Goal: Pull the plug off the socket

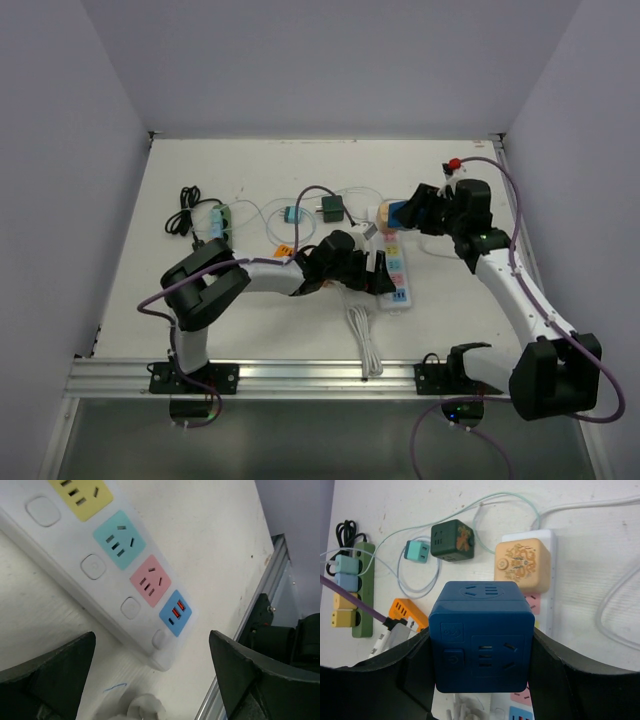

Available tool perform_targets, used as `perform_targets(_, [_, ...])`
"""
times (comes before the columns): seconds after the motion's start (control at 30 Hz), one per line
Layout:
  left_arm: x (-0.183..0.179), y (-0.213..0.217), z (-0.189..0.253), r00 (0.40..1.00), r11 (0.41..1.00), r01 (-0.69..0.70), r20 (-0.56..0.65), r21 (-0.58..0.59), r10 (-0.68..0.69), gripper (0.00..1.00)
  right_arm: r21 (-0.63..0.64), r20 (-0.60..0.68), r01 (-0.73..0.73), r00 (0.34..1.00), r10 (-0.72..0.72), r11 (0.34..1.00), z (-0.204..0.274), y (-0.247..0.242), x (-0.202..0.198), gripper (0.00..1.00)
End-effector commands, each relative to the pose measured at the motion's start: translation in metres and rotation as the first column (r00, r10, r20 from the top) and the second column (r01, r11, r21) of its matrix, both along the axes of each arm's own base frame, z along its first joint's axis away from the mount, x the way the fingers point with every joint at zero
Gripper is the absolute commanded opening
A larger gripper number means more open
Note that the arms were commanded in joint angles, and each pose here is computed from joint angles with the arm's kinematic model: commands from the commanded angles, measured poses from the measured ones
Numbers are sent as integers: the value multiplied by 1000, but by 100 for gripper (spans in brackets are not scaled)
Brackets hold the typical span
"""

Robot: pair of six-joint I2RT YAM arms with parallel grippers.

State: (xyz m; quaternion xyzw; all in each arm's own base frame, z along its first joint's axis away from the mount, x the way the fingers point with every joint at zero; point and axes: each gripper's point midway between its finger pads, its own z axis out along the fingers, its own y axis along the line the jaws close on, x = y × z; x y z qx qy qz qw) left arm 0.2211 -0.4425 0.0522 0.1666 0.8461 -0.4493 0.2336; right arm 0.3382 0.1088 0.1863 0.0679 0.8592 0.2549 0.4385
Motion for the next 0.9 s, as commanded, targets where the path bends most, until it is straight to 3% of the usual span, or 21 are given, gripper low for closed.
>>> perform_targets(0.0, [21,22,33,985,993,-71,165,98,54,100,13,115,-106,988,103,994,38,29,15,6])
perform_targets(0.2, [28,55,64,957,975,-146,274,166,96,100,17,90,-119,989,117,993,36,54,31,7])
perform_targets(0.37, [27,101,113,898,955,-280,377,93,227,100,44,20,-259,966,259,965,11,101,40,12])
perform_targets(0.67, [18,183,126,806,873,-484,419,58,419,99,24,-49,-380,923,381,925,-31,183,51,16])
perform_targets(0.87, [18,210,131,770,843,-537,434,43,468,100,49,-97,-404,908,407,913,-52,216,71,18])
